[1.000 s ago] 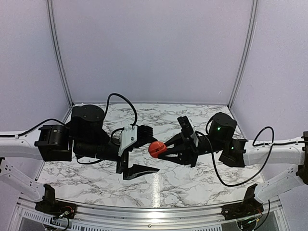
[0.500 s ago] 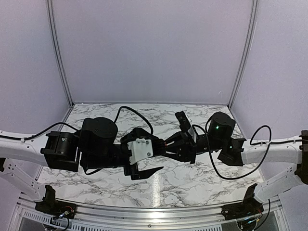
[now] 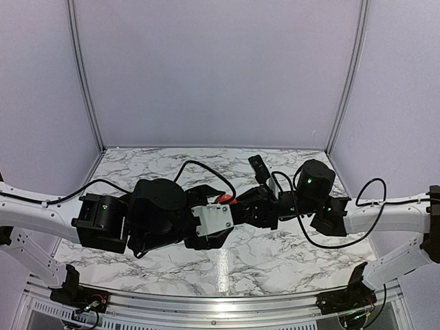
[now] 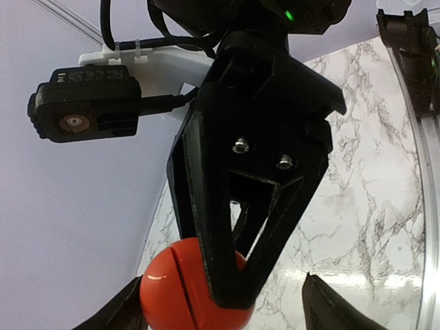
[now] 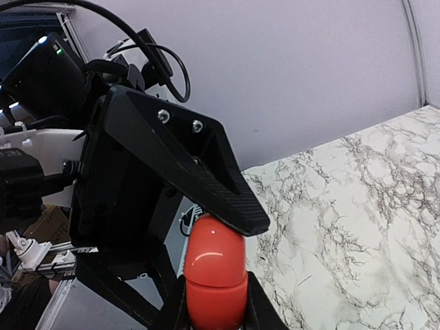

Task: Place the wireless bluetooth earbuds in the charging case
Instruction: Pass from the right arm to the left

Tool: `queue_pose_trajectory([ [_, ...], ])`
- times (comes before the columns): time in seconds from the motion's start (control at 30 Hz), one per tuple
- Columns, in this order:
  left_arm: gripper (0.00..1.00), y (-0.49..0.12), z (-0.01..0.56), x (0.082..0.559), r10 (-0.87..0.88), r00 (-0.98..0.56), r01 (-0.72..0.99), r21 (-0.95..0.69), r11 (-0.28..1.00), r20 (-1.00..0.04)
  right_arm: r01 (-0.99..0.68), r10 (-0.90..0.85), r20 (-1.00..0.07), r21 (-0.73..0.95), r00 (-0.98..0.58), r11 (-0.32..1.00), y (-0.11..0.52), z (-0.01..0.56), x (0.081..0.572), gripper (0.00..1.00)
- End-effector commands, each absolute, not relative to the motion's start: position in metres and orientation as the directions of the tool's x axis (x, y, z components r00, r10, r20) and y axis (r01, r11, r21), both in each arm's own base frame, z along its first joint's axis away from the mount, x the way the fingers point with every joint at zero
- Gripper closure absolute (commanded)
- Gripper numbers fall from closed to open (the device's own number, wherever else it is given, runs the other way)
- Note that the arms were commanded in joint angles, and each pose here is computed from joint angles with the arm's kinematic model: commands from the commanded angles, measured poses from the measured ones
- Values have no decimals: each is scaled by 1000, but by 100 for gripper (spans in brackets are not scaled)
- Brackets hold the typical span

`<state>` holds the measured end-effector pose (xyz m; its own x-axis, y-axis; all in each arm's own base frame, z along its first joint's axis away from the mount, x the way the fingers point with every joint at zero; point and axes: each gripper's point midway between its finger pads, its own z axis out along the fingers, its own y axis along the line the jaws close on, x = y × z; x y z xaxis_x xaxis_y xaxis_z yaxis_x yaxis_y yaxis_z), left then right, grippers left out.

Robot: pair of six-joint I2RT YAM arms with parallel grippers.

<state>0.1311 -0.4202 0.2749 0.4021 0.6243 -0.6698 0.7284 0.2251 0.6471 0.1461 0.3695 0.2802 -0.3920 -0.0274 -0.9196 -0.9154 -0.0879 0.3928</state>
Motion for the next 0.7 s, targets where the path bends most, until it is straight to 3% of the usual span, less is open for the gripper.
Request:
queue_pose_trajectory([
  [0.0,28,-425,258,119,658,431,723,673,158,-618,-931,125,-925,365,-358,31,365,318,182,100],
  [0.4,44,-421,265,133,682,412,679,703,213,-604,-937,101,-931,349,-350,-31,367,314,170,98],
  [0.53,54,-420,265,138,687,399,676,701,227,-607,-936,99,-931,349,-351,-38,367,315,169,93],
  [0.67,57,-416,268,144,669,362,700,663,265,-649,-939,98,-934,341,-345,-54,366,315,165,80],
])
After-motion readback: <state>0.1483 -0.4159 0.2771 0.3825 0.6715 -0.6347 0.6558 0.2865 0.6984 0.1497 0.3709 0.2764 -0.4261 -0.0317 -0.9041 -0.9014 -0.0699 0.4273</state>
